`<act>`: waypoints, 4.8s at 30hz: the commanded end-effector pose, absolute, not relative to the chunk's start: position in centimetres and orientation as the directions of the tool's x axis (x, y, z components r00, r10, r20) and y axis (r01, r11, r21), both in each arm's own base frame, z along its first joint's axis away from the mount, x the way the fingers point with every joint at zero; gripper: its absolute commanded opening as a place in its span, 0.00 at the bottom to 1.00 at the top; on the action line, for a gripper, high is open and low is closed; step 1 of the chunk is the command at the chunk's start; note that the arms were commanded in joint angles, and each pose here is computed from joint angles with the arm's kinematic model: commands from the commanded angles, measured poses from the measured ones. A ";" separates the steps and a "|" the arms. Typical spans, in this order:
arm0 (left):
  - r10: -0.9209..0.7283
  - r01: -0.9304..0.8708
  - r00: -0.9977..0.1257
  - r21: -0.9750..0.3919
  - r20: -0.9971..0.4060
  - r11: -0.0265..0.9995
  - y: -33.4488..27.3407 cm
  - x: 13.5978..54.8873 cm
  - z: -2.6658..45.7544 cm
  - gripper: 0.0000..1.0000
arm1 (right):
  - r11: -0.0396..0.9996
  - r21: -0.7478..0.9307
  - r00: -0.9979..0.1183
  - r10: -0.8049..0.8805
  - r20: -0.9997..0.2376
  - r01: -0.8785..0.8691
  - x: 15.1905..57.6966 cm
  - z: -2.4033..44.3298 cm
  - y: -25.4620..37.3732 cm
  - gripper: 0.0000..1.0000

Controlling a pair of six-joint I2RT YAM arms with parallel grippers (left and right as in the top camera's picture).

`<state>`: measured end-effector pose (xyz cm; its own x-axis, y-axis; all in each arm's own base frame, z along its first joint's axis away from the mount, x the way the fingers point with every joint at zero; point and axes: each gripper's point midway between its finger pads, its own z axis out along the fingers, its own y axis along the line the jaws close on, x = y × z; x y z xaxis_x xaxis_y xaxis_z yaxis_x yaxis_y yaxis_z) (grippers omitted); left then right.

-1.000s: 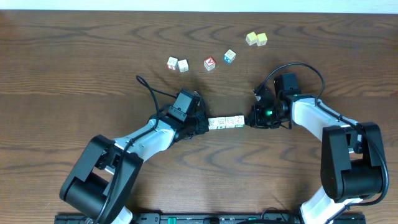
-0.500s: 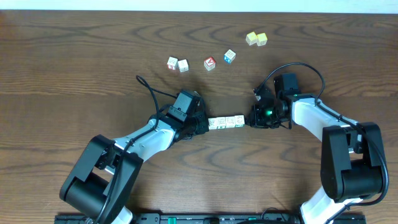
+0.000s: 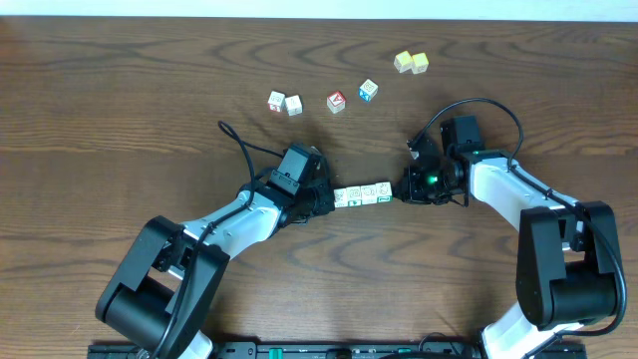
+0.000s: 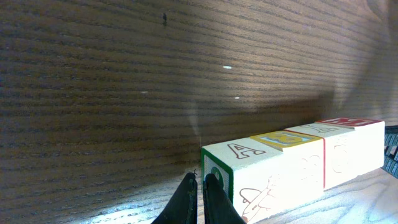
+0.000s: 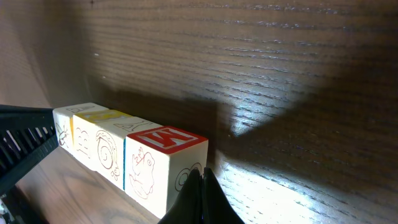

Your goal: Lift 4 blocks

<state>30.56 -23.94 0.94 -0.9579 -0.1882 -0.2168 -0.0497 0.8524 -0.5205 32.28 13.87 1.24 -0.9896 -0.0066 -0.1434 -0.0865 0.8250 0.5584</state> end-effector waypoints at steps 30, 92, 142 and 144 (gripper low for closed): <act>-0.178 -0.042 -0.962 -0.531 -0.207 0.847 -24.3 30.3 0.7 0.07 | 0.865 0.490 -0.989 -0.039 -0.144 -0.106 31.4 1.0 15.1 0.01; -0.169 -0.012 -0.960 -0.574 -0.221 0.819 -25.0 30.3 2.4 0.07 | 0.851 0.511 -0.985 -0.039 -0.167 -0.120 31.6 2.2 15.5 0.01; -0.162 0.005 -0.961 -0.600 -0.224 0.800 -25.4 30.1 3.7 0.07 | 0.822 0.555 -0.982 -0.023 -0.190 -0.126 31.6 4.4 16.2 0.01; -0.159 0.007 -0.962 -0.603 -0.221 0.798 -25.5 30.0 3.7 0.07 | 0.822 0.555 -0.982 -0.022 -0.190 -0.126 31.6 4.4 16.2 0.01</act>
